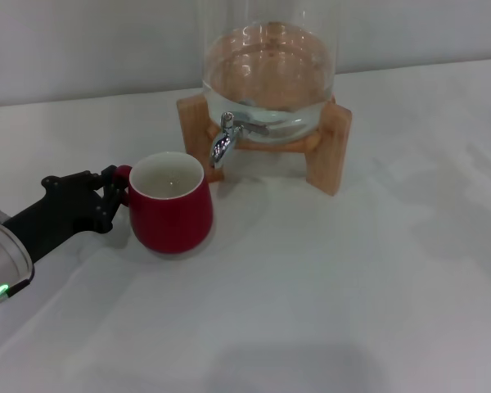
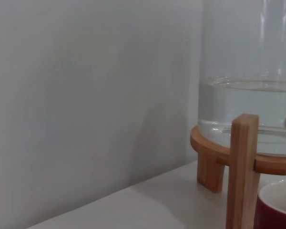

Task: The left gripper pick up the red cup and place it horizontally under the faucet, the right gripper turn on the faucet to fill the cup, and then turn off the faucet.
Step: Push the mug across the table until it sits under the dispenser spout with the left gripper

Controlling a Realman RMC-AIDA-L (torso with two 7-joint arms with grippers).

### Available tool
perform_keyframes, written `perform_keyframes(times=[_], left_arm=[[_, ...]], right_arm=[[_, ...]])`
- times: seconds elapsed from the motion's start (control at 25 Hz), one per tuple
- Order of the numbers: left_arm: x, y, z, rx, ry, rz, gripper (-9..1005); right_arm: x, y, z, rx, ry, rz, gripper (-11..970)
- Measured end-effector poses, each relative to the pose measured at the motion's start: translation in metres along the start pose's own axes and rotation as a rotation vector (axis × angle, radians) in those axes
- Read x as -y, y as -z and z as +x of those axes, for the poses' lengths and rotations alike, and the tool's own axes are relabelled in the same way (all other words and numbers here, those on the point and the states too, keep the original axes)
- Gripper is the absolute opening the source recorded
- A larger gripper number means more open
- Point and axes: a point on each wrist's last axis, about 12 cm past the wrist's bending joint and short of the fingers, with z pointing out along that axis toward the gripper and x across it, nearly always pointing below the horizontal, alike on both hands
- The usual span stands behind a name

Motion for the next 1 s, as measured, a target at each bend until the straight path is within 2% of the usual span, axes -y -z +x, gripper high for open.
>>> perform_keyframes(times=[0.48, 1.0], left_arm=[[0.004, -0.012, -0.003, -0.061, -0.024, 0.05, 127], [0.007, -0.026, -0.014, -0.074, -0.035, 0.101, 127]], right_arm=[[0.0, -0.001, 0.0, 0.001, 0.0, 0.001, 766], [0.0, -0.001, 0.002, 0.0, -0.009, 0.001, 766]])
